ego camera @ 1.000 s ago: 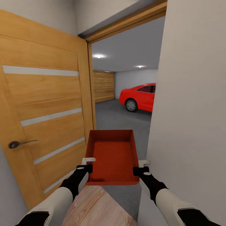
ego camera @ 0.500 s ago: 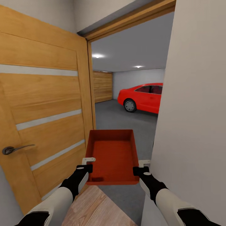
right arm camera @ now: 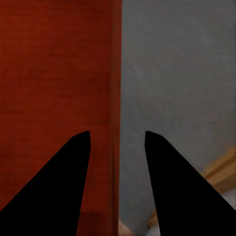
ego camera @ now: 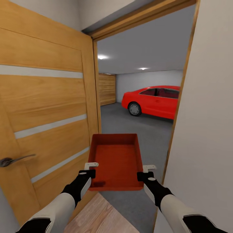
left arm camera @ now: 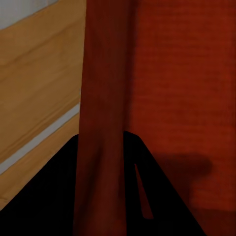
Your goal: Move the two storage containers from the living room to the garage. In the garage, place one container on the floor and stack the other container on top of it (either order is fine).
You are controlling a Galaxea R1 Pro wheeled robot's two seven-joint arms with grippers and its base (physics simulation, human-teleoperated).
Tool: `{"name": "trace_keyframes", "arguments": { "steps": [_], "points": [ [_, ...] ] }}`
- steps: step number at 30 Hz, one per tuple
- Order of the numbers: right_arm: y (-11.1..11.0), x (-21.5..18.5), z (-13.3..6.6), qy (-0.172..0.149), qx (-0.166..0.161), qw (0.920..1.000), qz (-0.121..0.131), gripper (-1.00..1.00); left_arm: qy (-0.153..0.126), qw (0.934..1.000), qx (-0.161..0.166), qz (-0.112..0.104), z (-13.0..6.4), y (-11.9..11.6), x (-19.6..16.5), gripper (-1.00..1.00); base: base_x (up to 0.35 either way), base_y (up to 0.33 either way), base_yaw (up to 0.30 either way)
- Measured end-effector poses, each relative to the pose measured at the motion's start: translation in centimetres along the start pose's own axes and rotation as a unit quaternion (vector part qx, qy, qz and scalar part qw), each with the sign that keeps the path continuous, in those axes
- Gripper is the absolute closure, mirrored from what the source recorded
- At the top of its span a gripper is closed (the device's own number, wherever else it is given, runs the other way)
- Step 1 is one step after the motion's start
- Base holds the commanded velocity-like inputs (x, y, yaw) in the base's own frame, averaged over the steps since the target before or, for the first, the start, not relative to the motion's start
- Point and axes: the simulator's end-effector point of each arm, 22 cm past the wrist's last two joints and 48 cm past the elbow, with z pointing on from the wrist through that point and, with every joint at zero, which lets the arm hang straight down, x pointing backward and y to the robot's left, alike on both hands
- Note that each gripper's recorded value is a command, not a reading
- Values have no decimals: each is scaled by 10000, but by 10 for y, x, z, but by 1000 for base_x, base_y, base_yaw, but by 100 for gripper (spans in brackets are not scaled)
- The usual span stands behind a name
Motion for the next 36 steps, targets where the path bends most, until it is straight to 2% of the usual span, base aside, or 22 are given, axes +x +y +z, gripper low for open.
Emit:
{"name": "trace_keyframes", "arguments": {
  "steps": [36],
  "points": [
    [-1, -8, -4, -72, 6, 10000, 0, 100, -72, 10000, 2, -9, -5, 0, -8, 100, 245, 217, -253]
  ]
}}
